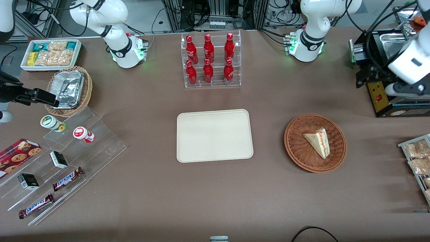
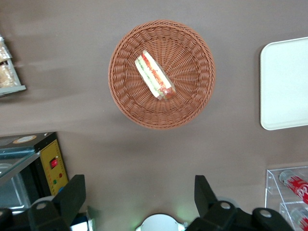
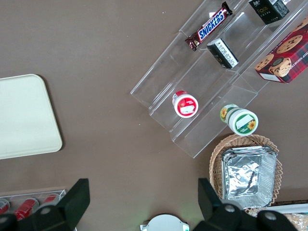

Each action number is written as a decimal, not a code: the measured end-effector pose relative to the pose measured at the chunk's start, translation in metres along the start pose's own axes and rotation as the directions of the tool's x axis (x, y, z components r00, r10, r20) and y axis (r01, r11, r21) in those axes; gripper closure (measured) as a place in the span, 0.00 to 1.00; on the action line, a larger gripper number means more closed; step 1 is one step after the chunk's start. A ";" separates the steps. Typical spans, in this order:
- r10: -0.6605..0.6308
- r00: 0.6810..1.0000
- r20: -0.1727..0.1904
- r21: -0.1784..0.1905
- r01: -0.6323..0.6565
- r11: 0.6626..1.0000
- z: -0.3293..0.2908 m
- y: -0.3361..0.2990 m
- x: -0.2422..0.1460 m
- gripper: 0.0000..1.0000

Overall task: Place sandwich from basket to tray
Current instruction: 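Move the left gripper over the wrapped sandwich in the wicker basket, then lower the left gripper and close it on the wrapped sandwich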

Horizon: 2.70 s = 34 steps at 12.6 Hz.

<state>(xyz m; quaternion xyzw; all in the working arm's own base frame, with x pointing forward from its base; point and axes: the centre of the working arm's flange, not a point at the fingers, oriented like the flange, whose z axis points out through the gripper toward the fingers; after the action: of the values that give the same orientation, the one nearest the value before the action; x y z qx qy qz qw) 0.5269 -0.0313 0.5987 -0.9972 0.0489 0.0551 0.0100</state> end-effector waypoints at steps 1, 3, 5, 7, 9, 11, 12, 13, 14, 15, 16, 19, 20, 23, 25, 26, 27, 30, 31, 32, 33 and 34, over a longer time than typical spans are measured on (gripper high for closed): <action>0.001 1.000 0.001 0.000 -0.001 1.000 0.015 0.000 0.006 0.00; 0.001 1.000 0.006 -0.007 -0.001 1.000 0.043 0.001 0.015 0.00; 0.001 1.000 0.010 -0.016 -0.001 1.000 0.070 0.001 0.027 0.00; 0.001 1.000 0.010 -0.017 -0.001 1.000 0.101 0.001 0.039 0.00; 0.001 1.000 -0.005 -0.018 -0.001 1.000 0.135 0.002 0.049 0.00; -0.004 1.000 -0.022 -0.018 0.003 1.000 0.163 0.001 0.052 0.00; -0.007 1.000 -0.028 -0.018 0.007 1.000 0.175 0.000 0.052 0.00; -0.009 0.999 -0.032 -0.019 0.008 1.000 0.183 -0.001 0.052 0.00; -0.010 0.999 -0.036 -0.019 0.010 1.000 0.191 -0.001 0.052 0.00; -0.019 0.999 -0.043 -0.020 0.019 1.000 0.197 -0.001 0.053 0.00; -0.045 0.997 -0.057 -0.022 0.044 0.999 0.203 -0.001 0.054 0.00; -0.143 0.985 -0.097 -0.032 0.140 0.990 0.228 0.002 0.054 0.00; -0.178 0.978 -0.108 -0.038 0.174 0.984 0.237 0.003 0.052 0.00; -0.353 0.931 -0.090 -0.056 0.350 0.935 0.261 0.010 0.050 0.00; -0.424 0.901 -0.091 -0.067 0.420 0.905 0.273 0.017 0.055 0.00; -0.458 0.884 -0.095 -0.074 0.452 0.889 0.277 0.018 0.057 0.00; -0.479 0.873 -0.097 -0.078 0.473 0.878 0.281 0.018 0.059 0.00; -0.530 0.842 -0.100 -0.089 0.523 0.847 0.291 0.018 0.063 0.00; -0.553 0.828 -0.099 -0.093 0.545 0.833 0.296 0.018 0.064 0.00; -0.565 0.820 -0.095 -0.093 0.557 0.825 0.303 0.018 0.066 0.00; -0.570 0.817 -0.088 -0.090 0.563 0.821 0.310 0.018 0.067 0.00; -0.573 0.815 -0.085 -0.089 0.567 0.819 0.317 0.018 0.068 0.00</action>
<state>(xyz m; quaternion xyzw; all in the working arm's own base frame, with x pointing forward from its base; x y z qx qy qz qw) 0.5575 -0.0477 0.2761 -0.9674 -0.2531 -0.0028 -0.0064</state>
